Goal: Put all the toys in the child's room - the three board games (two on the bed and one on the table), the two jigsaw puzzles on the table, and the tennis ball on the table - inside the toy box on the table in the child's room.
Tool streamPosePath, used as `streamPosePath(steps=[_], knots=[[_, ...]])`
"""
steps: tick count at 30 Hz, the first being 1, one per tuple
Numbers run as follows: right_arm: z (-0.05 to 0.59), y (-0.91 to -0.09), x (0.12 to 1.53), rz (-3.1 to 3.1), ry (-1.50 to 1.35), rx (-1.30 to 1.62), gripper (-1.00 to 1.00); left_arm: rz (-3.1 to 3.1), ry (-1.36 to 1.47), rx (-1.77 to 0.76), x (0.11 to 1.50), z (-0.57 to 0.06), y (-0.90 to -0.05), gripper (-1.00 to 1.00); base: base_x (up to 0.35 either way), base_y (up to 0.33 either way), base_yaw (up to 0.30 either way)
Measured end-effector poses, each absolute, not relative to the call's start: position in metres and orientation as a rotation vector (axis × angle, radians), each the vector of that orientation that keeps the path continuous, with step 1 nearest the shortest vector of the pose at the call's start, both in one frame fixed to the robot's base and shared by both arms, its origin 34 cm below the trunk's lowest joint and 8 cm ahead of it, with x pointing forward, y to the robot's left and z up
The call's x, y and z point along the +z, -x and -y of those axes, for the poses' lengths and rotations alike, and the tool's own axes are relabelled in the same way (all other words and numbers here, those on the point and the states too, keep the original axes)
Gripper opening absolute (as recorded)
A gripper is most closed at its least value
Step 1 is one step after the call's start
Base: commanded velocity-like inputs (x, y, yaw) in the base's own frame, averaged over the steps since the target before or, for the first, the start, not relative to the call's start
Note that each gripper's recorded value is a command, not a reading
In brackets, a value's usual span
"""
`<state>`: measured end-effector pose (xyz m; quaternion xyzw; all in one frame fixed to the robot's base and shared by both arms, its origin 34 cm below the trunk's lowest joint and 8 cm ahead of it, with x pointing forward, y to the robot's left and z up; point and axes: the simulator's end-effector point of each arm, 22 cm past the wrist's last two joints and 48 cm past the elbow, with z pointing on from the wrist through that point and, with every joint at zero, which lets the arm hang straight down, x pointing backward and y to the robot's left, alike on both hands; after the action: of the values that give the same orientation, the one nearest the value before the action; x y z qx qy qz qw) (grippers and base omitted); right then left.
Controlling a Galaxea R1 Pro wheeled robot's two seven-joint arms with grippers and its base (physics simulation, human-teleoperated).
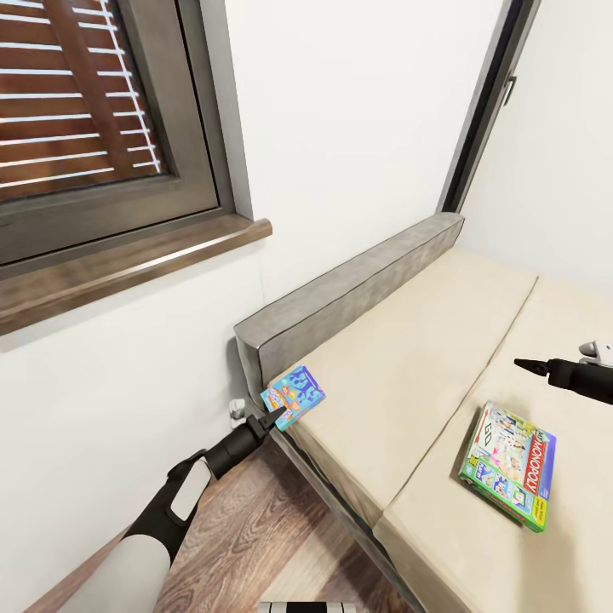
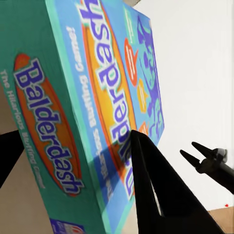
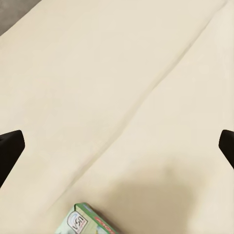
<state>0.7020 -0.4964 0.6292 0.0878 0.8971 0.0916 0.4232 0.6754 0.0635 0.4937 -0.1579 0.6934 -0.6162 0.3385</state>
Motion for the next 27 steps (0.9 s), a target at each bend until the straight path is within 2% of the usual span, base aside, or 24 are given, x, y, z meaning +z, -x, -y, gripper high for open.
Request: streamPosePath(steps=[27], knots=[[0.4955, -0.7024, 0.6303, -2.243, -0.216, 0.228, 1.0, -1.798, 0.395, -1.606, 0.4982, -0.0625, -0.6751, -1.0, 0.0, 0.0, 0.0]])
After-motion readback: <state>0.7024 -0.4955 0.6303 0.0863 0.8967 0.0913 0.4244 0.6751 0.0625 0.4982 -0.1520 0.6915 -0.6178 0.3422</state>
